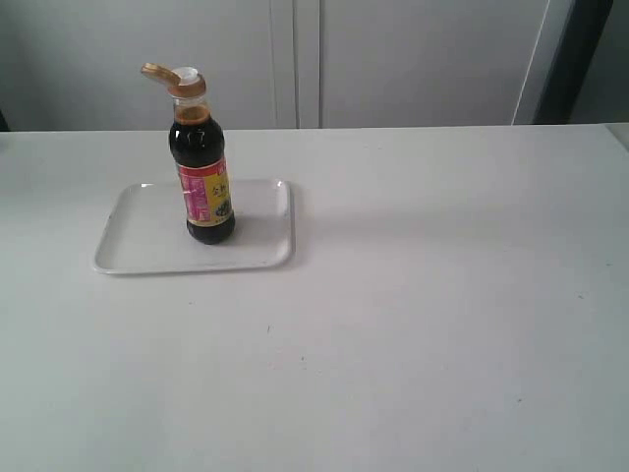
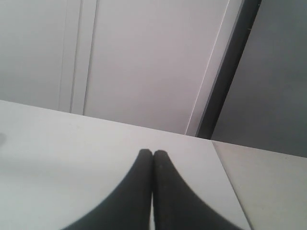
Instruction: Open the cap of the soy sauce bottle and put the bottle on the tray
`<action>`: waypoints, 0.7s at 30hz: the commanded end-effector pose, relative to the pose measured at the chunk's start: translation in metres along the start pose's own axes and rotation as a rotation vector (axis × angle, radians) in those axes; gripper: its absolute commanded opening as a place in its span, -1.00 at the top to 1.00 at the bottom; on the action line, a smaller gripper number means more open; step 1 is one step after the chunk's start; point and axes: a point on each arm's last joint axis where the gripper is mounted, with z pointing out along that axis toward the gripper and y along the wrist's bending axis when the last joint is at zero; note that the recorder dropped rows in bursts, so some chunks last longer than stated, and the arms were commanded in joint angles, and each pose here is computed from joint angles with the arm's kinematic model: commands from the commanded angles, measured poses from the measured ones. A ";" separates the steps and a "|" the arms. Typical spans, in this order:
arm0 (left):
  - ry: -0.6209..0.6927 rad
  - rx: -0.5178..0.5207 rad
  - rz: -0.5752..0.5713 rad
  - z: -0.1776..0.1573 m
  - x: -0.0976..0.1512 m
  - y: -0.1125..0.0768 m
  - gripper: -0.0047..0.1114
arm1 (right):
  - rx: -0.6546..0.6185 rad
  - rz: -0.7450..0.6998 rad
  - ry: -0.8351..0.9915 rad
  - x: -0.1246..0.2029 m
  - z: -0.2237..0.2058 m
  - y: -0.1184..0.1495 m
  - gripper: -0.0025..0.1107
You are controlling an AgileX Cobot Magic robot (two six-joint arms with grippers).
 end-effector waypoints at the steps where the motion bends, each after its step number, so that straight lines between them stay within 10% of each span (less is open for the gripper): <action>1: -0.010 0.001 -0.009 -0.001 0.001 0.000 0.92 | 0.004 0.006 -0.013 0.000 -0.001 0.000 0.96; 21: 0.054 0.008 0.061 0.005 0.016 -0.001 0.92 | 0.004 0.006 -0.013 0.000 -0.001 0.000 0.96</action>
